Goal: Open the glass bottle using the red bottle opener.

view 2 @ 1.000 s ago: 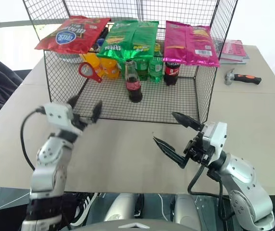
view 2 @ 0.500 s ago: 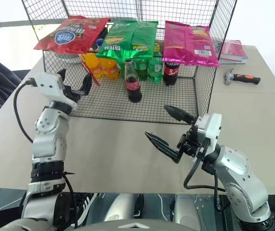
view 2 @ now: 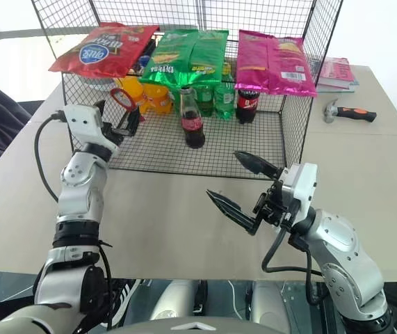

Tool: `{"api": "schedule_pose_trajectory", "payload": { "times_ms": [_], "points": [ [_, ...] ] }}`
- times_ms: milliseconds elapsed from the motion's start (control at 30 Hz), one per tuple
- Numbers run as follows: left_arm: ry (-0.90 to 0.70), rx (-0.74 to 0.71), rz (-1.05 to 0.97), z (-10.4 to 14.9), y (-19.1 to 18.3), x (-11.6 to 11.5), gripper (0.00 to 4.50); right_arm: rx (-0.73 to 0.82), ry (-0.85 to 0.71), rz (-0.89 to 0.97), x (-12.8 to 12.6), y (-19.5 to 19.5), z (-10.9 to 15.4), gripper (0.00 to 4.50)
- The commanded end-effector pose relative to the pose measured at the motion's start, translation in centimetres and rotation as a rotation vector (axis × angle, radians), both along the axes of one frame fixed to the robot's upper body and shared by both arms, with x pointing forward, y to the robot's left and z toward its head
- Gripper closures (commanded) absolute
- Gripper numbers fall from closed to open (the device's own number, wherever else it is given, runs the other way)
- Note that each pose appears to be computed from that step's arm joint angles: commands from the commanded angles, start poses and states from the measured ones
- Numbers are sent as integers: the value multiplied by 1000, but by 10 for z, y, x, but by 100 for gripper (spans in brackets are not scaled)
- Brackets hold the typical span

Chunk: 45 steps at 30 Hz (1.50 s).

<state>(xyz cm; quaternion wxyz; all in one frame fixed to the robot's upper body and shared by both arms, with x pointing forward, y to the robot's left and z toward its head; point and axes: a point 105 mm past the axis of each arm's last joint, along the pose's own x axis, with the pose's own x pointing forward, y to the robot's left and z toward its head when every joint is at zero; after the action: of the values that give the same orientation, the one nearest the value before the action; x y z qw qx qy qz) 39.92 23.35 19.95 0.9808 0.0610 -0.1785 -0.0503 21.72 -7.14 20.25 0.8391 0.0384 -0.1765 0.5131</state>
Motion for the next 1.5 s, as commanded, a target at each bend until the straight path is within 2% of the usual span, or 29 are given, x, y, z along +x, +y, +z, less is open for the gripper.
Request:
{"api": "schedule_pose_trajectory", "payload": {
  "times_ms": [33, 233, 267, 367, 400, 533, 600, 733, 933, 1133, 1267, 1500],
  "points": [
    [-59, 19, -14, 15, -3, 4, 6, 11, -48, 8, -3, 1, 8, 0],
    [-80, 8, -46, 17, -8, 8, 6, 7, -51, 5, -2, 0, 8, 0],
    [-83, 6, -52, 17, -9, 8, 27, 6, -51, 3, -2, 0, 8, 0],
    [-86, 0, -64, 15, -12, 7, 115, 4, -53, -2, -1, 0, 8, 0],
    [-86, -1, -66, 14, -12, 6, 177, 4, -53, -3, -1, 0, 8, 0],
    [-84, -7, -71, 10, -12, 3, 377, 3, -52, -5, 0, 0, 7, 0],
    [-86, -10, -69, 9, -11, 2, 443, 2, -52, -4, 0, 0, 7, 0],
    [-102, -25, -64, 12, -7, -4, 443, -1, -54, 2, 1, 0, 7, 0],
    [-133, -125, -98, 22, -9, -14, 443, -4, -55, 13, 3, 1, 7, 0],
    [-138, -312, -207, 32, -15, -20, 443, -6, -57, 22, 4, 1, 7, 0],
    [-84, -427, -314, 28, -24, -22, 443, -5, -59, 24, 3, 3, 6, 0],
    [-23, -528, -491, 26, -41, -32, 443, -3, -57, 19, 3, 4, 5, 0]
  ]
}}
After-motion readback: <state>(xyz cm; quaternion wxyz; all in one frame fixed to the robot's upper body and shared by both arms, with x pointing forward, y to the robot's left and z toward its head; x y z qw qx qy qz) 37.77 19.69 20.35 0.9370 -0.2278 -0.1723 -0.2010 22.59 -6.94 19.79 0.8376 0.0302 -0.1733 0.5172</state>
